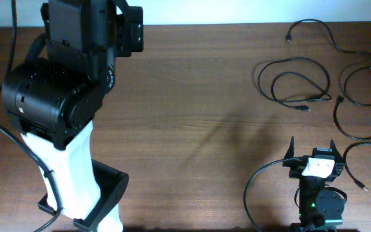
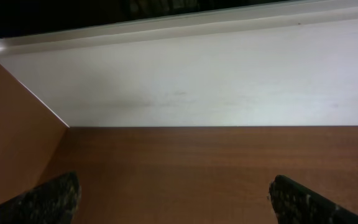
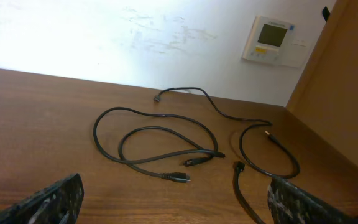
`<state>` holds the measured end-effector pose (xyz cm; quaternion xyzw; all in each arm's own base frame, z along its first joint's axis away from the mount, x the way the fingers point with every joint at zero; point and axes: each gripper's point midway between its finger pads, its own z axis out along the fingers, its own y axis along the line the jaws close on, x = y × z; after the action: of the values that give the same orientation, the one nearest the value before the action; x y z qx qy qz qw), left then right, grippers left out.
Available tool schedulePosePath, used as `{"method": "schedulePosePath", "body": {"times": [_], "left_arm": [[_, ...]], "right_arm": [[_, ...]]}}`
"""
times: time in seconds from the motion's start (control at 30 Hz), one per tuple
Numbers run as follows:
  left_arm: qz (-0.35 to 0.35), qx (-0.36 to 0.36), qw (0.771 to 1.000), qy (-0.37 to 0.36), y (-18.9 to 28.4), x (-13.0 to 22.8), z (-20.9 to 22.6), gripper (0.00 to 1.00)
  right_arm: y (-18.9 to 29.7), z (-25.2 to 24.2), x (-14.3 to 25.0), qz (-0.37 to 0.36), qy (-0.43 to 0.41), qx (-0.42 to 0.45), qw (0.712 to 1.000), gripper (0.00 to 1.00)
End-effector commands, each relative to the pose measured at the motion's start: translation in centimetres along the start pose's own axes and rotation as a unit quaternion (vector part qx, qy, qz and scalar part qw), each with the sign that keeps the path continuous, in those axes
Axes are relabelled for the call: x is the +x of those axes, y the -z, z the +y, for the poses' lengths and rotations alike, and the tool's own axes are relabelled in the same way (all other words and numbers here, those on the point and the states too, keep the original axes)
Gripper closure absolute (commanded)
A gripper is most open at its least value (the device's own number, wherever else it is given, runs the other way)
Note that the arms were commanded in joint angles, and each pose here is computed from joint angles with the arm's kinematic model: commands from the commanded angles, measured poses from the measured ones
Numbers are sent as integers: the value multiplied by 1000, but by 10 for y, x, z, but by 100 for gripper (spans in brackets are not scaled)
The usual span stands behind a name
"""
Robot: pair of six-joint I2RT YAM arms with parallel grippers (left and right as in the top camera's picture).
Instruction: Untangle cables
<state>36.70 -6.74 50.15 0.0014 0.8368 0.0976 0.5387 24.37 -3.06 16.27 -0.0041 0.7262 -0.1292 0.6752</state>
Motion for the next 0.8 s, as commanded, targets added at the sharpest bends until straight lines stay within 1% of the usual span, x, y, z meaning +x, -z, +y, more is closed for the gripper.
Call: {"method": "schedulePosePath", "body": {"times": [0.0, 0.03, 0.07, 0.13, 0.17, 0.2, 0.27, 0.4, 0.47, 0.53, 0.57, 0.6, 0.7, 0.77], "left_arm": [[3, -14, 1000, -7, 0, 1, 6, 1], [6, -15, 1000, -9, 6, 4, 10, 1], [-5, -2, 1000, -1, 12, -1, 9, 1], [-62, 51, 996, 31, 38, -28, 5, 1], [-82, 63, 994, 41, 51, -35, 9, 1], [-88, 65, 993, 44, 59, -34, 14, 1], [-89, 62, 993, 45, 66, -18, 20, 1], [-130, 50, 988, 73, 82, 31, 44, 1], [-149, 49, 984, 87, 92, 68, 59, 1], [-150, 49, 983, 93, 93, 116, 67, 1], [-145, 50, 984, 93, 92, 133, 68, 1], [-139, 49, 984, 95, 88, 159, 68, 1], [-145, 66, 982, 97, 66, 209, 56, 1], [-168, 82, 977, 100, 43, 233, 44, 1]], "right_arm": [[0, 2, 3, 2, 0, -5, 1000, 6], [0, 2, 3, 2, 0, -5, 1000, 6], [0, 2, 3, 2, 0, -5, 1000, 6], [0, 2, 3, 2, 0, -5, 1000, 6], [0, 2, 3, 2, 0, -5, 1000, 6], [0, 2, 3, 2, 0, -5, 1000, 6], [0, 2, 3, 2, 0, -5, 1000, 7], [0, 2, 3, 2, 0, -5, 1000, 6], [0, 2, 3, 2, 0, -5, 1000, 7], [0, 2, 3, 2, 0, -5, 1000, 7], [0, 2, 3, 2, 0, -5, 1000, 7], [0, 2, 3, 2, 0, -5, 1000, 6], [0, 2, 3, 4, 0, -6, 1000, 7], [0, 2, 3, 4, 0, -5, 1000, 7]]}}
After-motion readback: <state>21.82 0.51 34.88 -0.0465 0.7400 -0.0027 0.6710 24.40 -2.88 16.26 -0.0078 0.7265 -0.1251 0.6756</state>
